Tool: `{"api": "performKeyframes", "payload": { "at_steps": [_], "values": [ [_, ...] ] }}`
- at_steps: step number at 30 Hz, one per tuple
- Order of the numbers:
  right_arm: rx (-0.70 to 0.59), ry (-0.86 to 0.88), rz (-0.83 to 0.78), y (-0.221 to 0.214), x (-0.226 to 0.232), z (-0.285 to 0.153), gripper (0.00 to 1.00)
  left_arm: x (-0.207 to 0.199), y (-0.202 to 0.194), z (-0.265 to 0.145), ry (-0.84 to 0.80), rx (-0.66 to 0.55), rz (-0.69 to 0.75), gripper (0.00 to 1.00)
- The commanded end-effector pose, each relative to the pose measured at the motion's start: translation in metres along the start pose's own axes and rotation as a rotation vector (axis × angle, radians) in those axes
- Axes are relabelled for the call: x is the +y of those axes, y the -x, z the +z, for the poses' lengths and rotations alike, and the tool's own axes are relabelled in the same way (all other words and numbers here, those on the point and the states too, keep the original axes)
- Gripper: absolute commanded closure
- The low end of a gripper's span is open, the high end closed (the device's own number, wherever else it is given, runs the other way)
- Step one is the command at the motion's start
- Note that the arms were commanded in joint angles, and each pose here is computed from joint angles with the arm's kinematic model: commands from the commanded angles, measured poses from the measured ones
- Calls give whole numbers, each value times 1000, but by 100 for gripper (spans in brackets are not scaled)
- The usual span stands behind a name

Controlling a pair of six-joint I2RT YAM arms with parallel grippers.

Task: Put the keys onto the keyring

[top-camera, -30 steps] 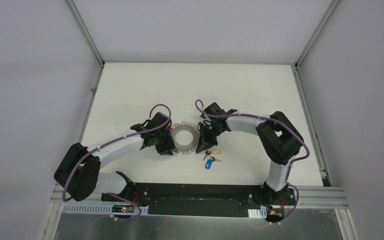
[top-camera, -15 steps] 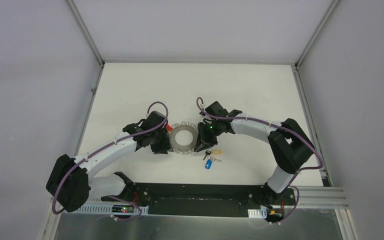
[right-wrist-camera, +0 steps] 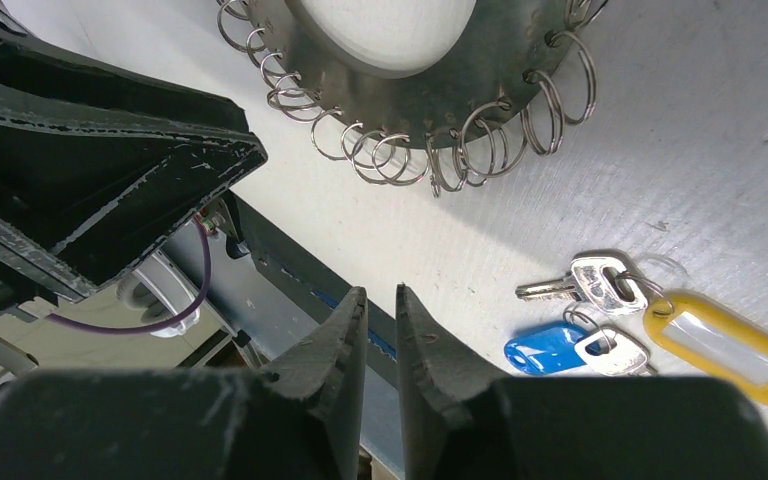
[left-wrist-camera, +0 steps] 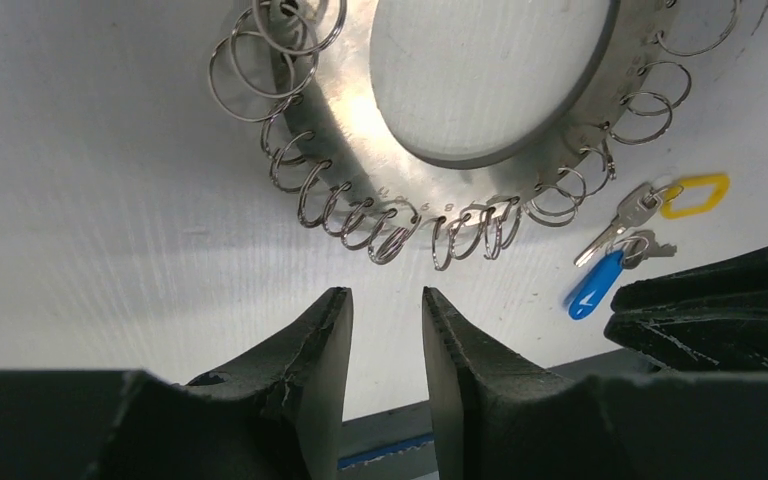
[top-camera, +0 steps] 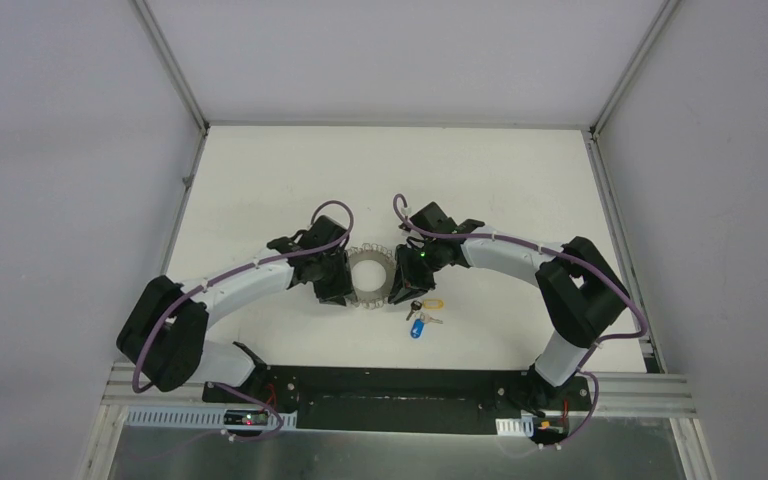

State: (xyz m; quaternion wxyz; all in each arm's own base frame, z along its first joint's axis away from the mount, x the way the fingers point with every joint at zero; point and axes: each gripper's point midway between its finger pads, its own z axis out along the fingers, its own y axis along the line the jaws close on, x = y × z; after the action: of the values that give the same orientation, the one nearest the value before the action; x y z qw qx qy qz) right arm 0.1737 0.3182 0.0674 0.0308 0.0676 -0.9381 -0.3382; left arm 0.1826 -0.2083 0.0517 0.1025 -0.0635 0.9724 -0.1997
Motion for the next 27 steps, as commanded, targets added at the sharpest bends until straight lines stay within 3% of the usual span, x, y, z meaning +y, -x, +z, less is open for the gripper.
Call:
{"api": "performKeyframes", "payload": {
  "at_steps": [1,17,27],
  "values": [
    [-40,27,-33,7,9,-9,81,-30,19,-3,-92,-47,45,67],
    [-38,21,-20,7,5,-8,80,-38,18,19,-85,9,77,68],
    [-38,21,-21,9,5,-8,80,-52,22,5,-132,-25,106,68]
  ]
}}
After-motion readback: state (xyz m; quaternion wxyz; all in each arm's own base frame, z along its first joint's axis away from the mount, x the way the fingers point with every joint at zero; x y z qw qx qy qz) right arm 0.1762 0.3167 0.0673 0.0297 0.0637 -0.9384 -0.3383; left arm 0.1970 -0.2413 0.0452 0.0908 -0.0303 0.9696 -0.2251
